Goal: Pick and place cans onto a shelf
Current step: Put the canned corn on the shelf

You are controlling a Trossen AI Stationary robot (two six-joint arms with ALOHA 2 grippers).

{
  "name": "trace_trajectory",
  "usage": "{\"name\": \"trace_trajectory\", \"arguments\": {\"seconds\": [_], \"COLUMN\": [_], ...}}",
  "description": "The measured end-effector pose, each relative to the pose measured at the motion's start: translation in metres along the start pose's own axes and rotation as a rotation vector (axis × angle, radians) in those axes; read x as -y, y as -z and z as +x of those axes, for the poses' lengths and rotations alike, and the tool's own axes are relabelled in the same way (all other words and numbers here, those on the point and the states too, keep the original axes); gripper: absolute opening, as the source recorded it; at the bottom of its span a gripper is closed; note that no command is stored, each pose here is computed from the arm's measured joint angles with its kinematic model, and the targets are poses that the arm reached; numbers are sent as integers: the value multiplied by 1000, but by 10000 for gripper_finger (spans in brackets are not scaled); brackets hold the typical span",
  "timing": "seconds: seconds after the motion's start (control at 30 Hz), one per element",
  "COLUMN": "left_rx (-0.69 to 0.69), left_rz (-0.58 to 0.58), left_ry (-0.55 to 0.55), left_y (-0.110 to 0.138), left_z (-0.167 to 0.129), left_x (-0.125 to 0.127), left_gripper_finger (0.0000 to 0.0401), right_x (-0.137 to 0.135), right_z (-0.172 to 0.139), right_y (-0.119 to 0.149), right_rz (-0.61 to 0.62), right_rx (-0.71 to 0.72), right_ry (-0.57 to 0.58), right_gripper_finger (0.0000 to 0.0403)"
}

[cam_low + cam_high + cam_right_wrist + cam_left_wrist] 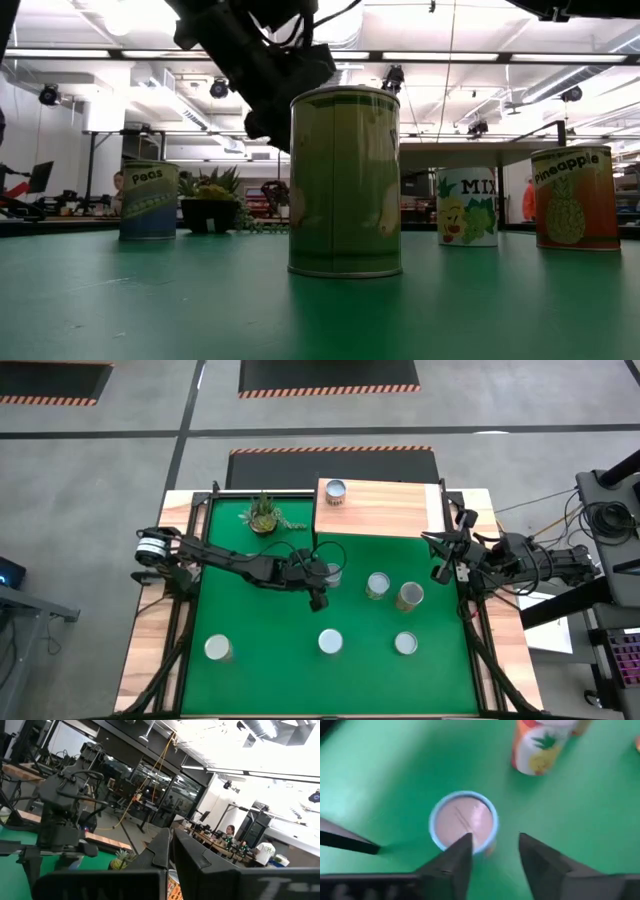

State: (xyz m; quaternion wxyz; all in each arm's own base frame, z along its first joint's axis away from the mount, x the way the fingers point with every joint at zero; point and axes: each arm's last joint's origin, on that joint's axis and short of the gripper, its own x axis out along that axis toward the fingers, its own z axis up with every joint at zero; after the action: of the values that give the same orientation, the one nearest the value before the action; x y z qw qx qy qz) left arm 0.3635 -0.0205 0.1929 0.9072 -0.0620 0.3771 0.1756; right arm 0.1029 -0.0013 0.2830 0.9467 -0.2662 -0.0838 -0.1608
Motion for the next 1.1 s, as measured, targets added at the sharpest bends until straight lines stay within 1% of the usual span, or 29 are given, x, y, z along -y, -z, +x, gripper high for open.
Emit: {"name": "trace_trajectory", "arguments": {"seconds": [0.13, 0.23, 0.37, 0.47, 0.57, 0.73, 0.83, 0.93, 1.1], "left_rx": [-11, -18, -26, -26, -25, 1, 12, 9, 9], "left_rz": [-34, -12, 18, 18, 6, -16, -21, -19, -19], "left_ry": [-85, -102, -105, -116, -127, -177, -174, -174, -175], "left_y": [7, 11, 14, 16, 18, 19, 19, 20, 21], "left_z": [10, 16, 24, 29, 34, 41, 43, 45, 47], "left_x": [-1, 0, 1, 0, -1, -2, -2, -1, -1], "left_gripper_finger": [238, 293, 347, 372, 384, 386, 385, 373, 337], "right_x": [0, 0, 0, 0, 0, 0, 0, 0, 0], "right_z": [0, 0, 0, 0, 0, 0, 0, 0, 0], "right_y": [0, 0, 0, 0, 0, 0, 0, 0, 0], "right_rz": [0, 0, -2, -2, -2, -3, -3, -6, -8], "right_rx": [0, -1, -1, -2, -2, -2, -3, -3, -4], "right_ry": [0, 0, -1, -1, -1, -2, -2, -2, -2], "right_gripper_finger": [13, 13, 13, 13, 13, 13, 13, 13, 13]}}
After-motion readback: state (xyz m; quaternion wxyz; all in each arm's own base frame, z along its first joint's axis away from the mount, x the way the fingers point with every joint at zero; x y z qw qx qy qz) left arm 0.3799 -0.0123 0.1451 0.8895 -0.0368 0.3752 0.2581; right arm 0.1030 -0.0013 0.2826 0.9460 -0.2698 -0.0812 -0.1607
